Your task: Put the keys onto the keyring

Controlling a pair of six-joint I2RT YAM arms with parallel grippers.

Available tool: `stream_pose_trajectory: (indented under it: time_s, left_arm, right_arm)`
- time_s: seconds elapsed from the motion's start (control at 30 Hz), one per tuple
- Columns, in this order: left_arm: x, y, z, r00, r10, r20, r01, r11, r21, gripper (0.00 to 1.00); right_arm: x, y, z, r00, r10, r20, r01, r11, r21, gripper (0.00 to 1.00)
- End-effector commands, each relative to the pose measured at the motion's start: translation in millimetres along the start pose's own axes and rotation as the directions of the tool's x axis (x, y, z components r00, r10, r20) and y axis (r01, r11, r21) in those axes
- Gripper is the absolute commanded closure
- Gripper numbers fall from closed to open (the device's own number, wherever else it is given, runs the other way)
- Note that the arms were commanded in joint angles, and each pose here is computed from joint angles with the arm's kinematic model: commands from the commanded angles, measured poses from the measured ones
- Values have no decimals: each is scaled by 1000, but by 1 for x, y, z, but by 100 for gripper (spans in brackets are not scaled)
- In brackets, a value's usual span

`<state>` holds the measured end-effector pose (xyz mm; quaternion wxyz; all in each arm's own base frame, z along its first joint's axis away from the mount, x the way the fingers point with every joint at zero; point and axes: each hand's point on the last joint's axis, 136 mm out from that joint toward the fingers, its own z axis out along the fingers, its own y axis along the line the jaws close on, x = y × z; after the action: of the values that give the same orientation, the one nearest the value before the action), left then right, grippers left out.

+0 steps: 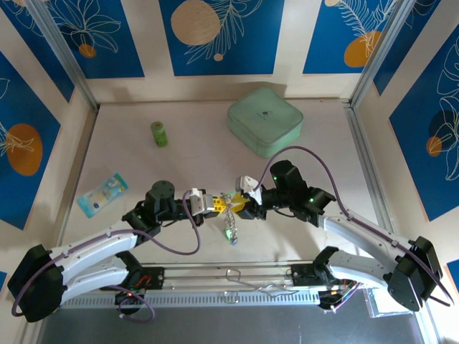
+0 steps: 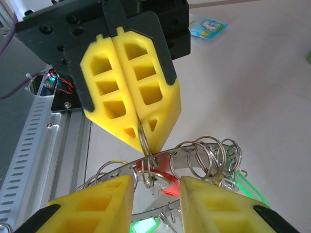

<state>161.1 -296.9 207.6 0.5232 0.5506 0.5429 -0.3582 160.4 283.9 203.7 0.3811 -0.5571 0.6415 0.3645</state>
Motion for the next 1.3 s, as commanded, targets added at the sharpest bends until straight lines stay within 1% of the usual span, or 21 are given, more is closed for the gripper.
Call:
stream_pose_trajectory:
  time_s: [0.0,0.13,0.3,0.53,0.63,0.97,1.13,1.23,1.27]
  left_arm:
    - [-10,0,0,999,27,42,-27,1000,-5,100]
    - [-11,0,0,999,28,46,-28,1000,-4,100]
    - [-13,-1,0,998,32,49,-32,999,1,100]
    - [-13,-2,0,998,33,48,-33,999,8,100]
    - [-17,-2,0,998,34,62,-35,999,14,100]
    - [-33,-10,-3,991,44,130,-52,997,59,100]
    - [-34,-11,-3,989,47,142,-56,997,61,100]
    - [-29,-10,-2,990,46,132,-54,997,54,100]
    - [-28,-11,-2,991,44,130,-51,997,56,100]
  right_arm:
    - [-6,7,-9,999,-33,14,34,999,-12,67]
    - [-13,9,-9,999,-42,28,43,999,-24,69]
    - [-17,8,-6,998,-50,32,51,998,-27,75]
    - [-19,4,-5,997,-63,36,63,998,-9,95]
    - [-15,2,-4,998,-62,21,62,998,0,100]
    - [12,-4,8,998,-18,-64,19,1000,0,100]
    - [6,-3,6,999,-26,-47,25,1000,-6,100]
    - [-2,1,-1,999,-43,-12,43,999,-1,86]
    - [-5,3,-4,999,-54,4,54,999,-3,83]
